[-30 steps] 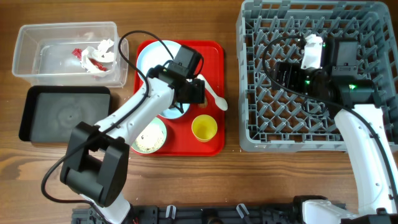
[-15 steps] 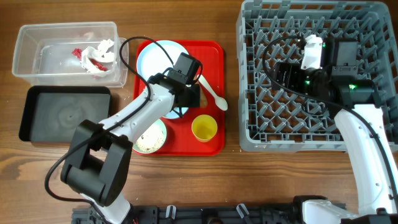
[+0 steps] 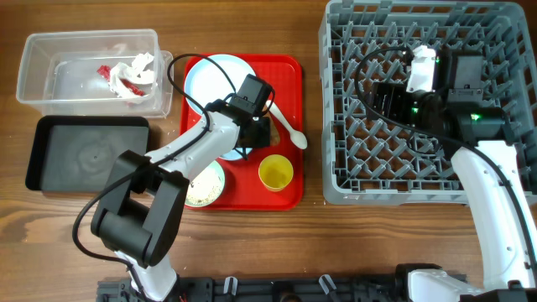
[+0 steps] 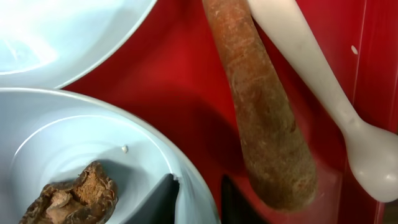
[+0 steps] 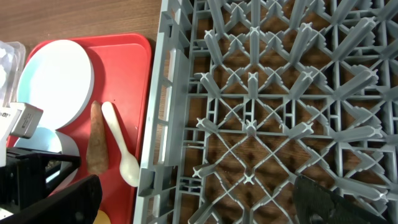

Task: Sort waste into correct bins and load items into the dishwasher rack
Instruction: 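Grasp the light-blue bowl with the left gripper and lift, then tip the light-blue bowl over the black tray to dump scraps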

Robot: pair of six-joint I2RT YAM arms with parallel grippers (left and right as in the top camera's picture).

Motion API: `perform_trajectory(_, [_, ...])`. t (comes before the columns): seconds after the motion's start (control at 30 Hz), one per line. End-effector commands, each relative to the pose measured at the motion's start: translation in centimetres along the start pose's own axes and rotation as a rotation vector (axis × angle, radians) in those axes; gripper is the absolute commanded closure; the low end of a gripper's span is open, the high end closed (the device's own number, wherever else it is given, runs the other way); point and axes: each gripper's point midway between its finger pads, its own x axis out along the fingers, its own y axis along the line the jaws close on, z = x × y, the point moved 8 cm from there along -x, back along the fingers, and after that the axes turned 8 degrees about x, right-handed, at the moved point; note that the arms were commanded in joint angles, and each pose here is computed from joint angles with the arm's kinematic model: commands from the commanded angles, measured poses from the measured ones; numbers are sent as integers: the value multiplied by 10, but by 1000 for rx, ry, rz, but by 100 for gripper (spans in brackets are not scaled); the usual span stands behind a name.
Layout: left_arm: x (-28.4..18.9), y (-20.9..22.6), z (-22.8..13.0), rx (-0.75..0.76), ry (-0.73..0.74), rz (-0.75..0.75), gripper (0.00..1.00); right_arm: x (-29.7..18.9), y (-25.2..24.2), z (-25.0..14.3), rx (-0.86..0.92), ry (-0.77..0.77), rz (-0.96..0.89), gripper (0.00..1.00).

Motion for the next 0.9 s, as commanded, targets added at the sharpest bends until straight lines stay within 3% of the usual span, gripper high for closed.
perform_trajectory(0.0, [6,2,-3,7,13,18,88,-3,2,7,6,-19,10,0])
perform_trajectory(0.13, [5,2,-4,7,19,20,96,-3,3,7,5,-20,11,0])
perform_trajectory(0.37, [-16,-2,5,6,40,9,96,-3,3,8,3,-28,13,0])
perform_trajectory(0.63, [-75,-8,24,-5,-5,-37,96,-3,3,8,3,-29,13,0])
perform_trajectory(0.73, [-98,4,30,-39,-34,-34,96,-3,3,8,3,-29,13,0])
perform_trajectory(0.87, [-132,51,36,-204,-74,-84,96,-3,3,8,3,-29,13,0])
